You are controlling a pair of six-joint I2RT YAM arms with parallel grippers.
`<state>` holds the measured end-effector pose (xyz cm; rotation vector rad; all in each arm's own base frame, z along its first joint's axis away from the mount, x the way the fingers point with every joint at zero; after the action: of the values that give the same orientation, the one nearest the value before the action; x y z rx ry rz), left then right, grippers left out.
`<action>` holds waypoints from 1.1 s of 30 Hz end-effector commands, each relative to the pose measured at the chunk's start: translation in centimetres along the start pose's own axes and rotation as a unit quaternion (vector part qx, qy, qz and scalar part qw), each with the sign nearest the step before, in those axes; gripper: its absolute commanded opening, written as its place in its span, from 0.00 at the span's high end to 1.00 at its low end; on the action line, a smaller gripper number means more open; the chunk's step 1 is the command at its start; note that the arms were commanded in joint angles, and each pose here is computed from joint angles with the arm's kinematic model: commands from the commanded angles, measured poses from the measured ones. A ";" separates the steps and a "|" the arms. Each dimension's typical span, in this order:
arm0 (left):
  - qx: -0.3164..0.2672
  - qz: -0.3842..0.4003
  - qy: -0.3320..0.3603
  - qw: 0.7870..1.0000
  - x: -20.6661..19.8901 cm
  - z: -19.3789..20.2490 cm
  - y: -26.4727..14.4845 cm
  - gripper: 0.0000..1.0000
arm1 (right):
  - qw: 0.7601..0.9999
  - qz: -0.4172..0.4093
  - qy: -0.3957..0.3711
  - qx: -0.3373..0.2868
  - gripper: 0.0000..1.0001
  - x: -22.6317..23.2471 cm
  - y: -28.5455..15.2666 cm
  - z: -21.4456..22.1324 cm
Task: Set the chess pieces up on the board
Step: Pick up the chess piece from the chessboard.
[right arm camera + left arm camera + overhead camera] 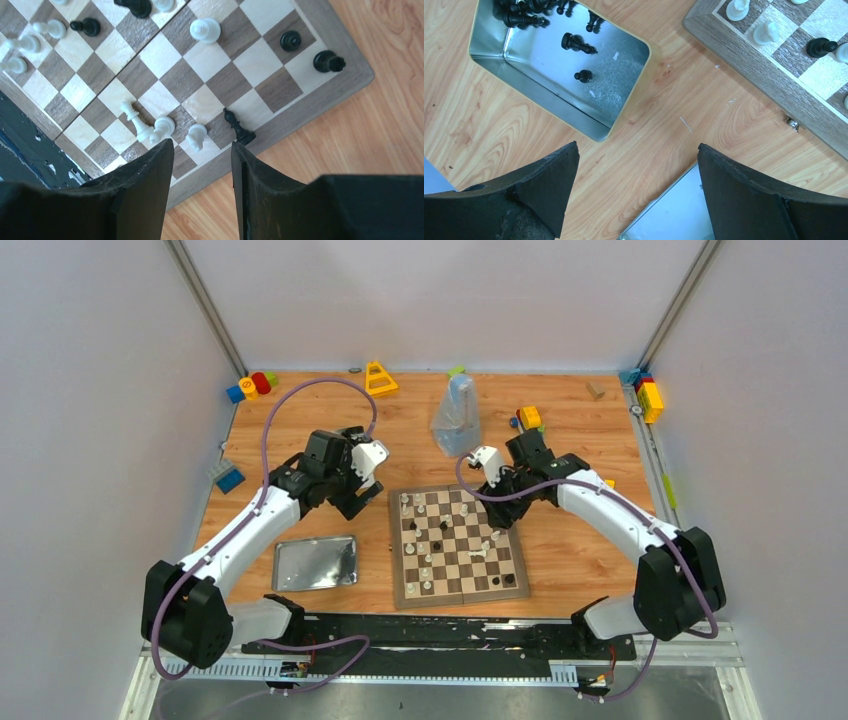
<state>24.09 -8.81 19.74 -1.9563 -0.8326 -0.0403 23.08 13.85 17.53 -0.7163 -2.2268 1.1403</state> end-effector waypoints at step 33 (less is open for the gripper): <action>-0.015 0.020 -0.008 1.000 -0.6 0.1 -0.3 0.05 | 0.998 -0.020 -0.035 0.051 0.62 0.1 3.1 2.2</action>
<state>23.56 -8.92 19.16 -1.9730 -0.7878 -0.0106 21.60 13.64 13.61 -0.6074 -2.1508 1.2841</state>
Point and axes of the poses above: each gripper's point midway between its finger pads, its own y axis out along the fingers, its own x axis along the line the jaws close on, z = x × y, the point moved 9 cm from there along -y, back along the fingers, and after that the axes turned 10 degrees about y, right-handed, at the moved point
